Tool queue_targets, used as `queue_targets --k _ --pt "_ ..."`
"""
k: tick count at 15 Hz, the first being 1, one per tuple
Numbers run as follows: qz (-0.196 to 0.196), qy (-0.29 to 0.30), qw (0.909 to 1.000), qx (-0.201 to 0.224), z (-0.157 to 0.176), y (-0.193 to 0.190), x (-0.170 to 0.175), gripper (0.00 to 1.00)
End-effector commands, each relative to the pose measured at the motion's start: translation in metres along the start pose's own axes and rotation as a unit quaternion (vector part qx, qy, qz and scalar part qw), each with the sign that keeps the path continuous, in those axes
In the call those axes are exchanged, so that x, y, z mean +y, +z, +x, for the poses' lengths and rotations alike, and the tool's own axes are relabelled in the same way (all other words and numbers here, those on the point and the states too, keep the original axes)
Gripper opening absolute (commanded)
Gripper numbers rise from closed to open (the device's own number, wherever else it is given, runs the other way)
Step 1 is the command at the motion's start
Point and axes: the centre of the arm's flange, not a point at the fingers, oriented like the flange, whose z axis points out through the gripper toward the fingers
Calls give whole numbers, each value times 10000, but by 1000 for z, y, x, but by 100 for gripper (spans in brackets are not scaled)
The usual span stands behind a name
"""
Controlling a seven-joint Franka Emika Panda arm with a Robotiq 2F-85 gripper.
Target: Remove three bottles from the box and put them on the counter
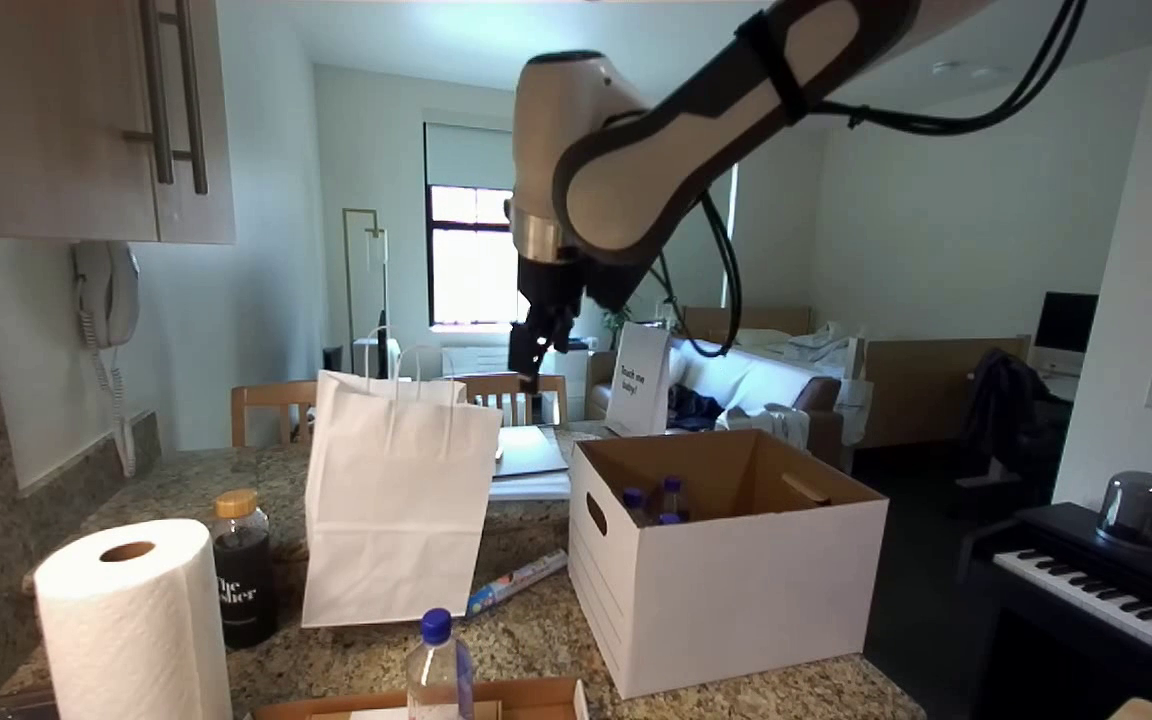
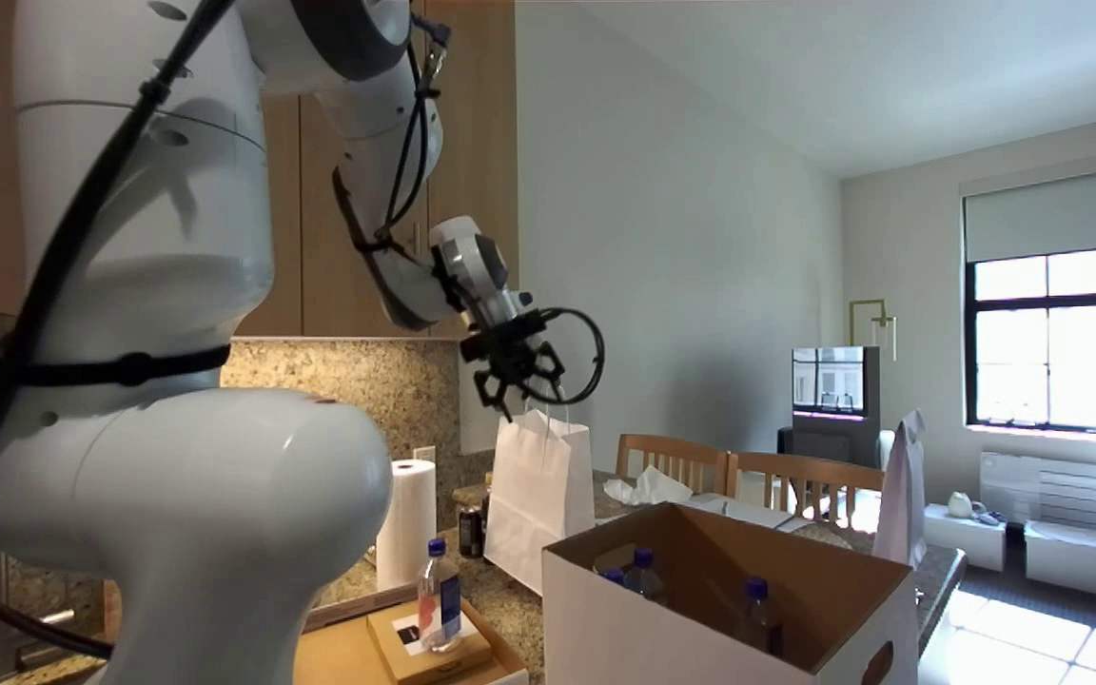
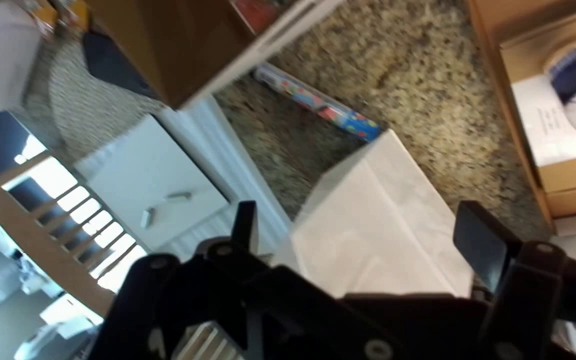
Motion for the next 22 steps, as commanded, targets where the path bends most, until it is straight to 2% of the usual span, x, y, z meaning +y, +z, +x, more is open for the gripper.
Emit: queue_targets --k 1,5,8,11,13,17,20,22 --pt "-229 543 9943 -884 -16 -24 102 100" --pt "266 1978 9758 -891 -74 -21 221 100" --pt "600 2936 9515 -697 -122 10 272 100" --pt "633 3878 9170 -692 -150 57 292 100" --pt "567 3986 9117 -820 -156 90 298 100" --pt "666 3932 9111 -1045 -152 151 298 100" --pt "853 4166 8978 -1143 -144 192 283 100" --pt "829 4355 8894 -1113 -139 220 273 100"
